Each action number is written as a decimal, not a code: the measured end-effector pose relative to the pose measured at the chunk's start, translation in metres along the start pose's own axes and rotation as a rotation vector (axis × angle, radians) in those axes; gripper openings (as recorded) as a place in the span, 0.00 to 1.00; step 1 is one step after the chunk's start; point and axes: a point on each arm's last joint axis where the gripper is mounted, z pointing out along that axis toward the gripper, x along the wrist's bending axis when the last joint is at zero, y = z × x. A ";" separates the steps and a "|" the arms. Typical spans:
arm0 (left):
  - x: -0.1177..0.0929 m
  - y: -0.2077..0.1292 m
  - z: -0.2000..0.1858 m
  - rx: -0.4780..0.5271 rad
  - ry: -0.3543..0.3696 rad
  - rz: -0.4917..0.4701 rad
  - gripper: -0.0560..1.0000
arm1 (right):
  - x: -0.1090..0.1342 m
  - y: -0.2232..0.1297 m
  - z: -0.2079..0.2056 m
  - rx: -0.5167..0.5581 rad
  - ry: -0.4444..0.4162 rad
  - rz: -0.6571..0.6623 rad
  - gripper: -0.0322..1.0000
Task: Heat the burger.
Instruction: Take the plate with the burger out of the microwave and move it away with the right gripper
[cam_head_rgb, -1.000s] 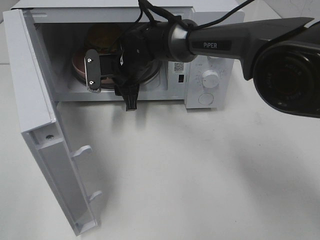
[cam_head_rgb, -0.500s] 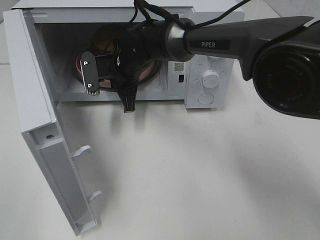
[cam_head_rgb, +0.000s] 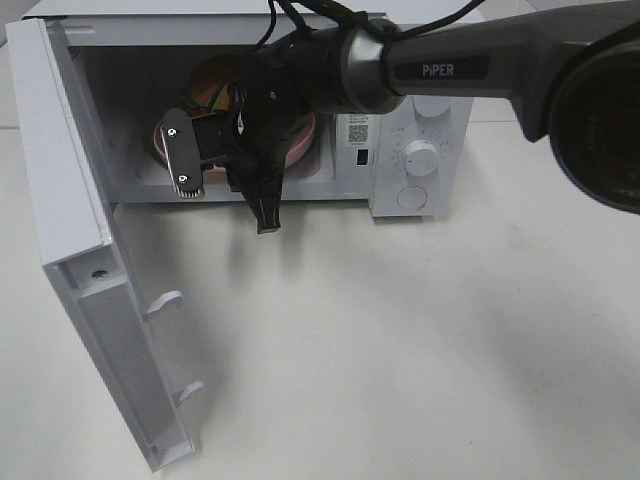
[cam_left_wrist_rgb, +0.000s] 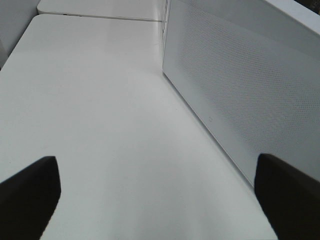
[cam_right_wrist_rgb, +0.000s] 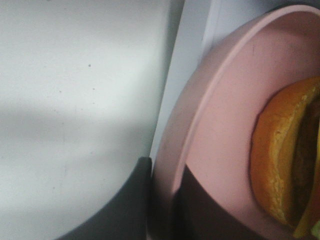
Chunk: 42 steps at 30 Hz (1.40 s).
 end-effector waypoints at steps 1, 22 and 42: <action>0.000 0.000 0.000 0.000 0.000 0.000 0.97 | 0.006 -0.002 -0.004 -0.004 0.002 -0.014 0.11; 0.000 0.000 0.000 0.000 0.000 0.000 0.97 | 0.068 -0.025 -0.065 -0.075 -0.064 -0.110 0.11; 0.000 0.000 0.000 0.000 0.000 0.000 0.97 | 0.125 -0.052 -0.134 -0.084 -0.053 -0.139 0.11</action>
